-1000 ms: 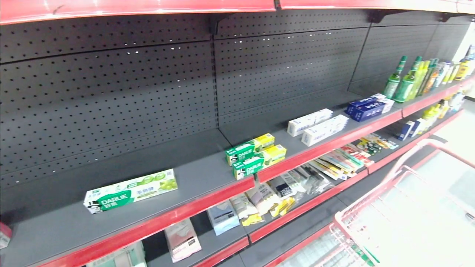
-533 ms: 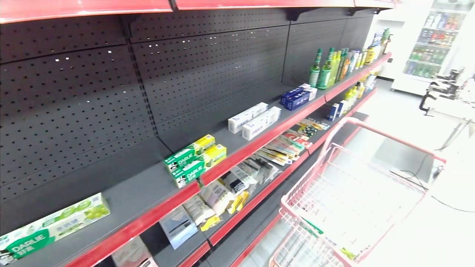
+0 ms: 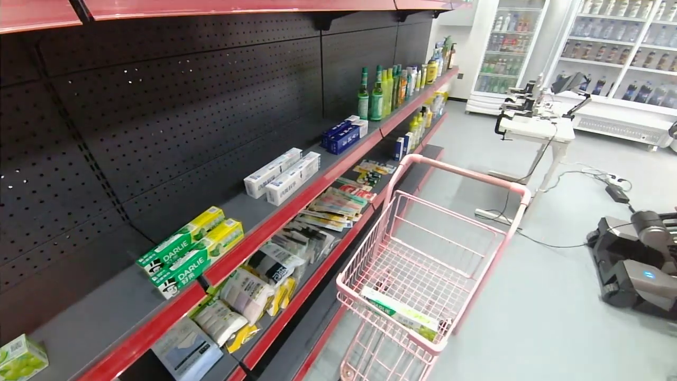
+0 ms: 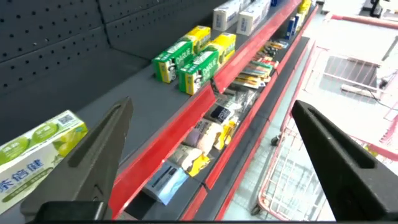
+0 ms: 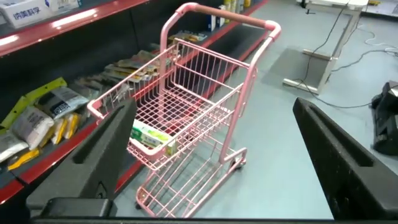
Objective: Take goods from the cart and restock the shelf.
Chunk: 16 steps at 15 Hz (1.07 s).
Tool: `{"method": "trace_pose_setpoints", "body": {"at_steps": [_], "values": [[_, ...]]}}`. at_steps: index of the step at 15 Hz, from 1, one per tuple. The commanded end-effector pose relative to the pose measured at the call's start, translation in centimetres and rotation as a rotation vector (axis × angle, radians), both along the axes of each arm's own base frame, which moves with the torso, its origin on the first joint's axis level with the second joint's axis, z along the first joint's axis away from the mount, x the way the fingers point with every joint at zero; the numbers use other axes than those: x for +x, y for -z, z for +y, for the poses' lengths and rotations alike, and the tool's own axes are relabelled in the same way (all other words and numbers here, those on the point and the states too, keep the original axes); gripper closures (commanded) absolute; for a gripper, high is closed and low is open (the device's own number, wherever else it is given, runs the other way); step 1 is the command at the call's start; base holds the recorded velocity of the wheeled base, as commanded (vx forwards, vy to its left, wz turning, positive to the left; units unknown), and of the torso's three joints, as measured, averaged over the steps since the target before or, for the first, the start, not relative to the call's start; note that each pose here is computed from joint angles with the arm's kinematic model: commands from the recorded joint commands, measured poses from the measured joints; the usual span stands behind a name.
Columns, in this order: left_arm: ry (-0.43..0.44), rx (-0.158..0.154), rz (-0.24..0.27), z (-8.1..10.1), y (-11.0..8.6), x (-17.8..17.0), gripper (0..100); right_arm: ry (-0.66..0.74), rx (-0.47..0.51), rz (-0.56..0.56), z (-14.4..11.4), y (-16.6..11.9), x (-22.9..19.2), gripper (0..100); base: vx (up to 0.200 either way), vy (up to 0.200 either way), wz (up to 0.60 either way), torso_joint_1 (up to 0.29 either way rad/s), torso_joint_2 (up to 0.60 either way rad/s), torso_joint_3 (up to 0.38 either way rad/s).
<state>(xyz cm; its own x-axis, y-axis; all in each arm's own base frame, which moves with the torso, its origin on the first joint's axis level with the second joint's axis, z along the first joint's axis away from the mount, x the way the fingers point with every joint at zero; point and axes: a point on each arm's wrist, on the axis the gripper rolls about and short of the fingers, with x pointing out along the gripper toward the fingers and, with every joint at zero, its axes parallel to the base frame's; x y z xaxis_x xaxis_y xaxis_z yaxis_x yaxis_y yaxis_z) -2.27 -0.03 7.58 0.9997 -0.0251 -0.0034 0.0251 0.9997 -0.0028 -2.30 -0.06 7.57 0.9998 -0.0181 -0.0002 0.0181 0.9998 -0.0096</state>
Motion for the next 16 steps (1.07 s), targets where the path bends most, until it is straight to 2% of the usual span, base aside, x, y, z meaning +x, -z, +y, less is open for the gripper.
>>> {"method": "trace_pose_setpoints", "body": {"at_steps": [1, 12, 16], "values": [[0.001, 0.0, 0.003, 0.0, 0.01, 0.01, 0, -0.001, -0.001, 0.0, 0.01, 0.0, 0.0, 0, 0.0, 0.0, 0.0, 0.0, 0.0, 0.0], [0.001, 0.0, 0.003, 0.0, 0.01, 0.01, 0, 0.011, 0.003, 0.0, -0.01, 0.0, 0.0, 0, 0.0, 0.0, 0.0, 0.0, 0.0, 0.0], [0.001, 0.0, 0.003, 0.0, 0.01, 0.01, 0, -0.01, -0.029, -0.023, 0.03, -0.84, -0.14, 0, 0.0, 0.0, 0.0, 0.0, 0.0, 0.0]]}}
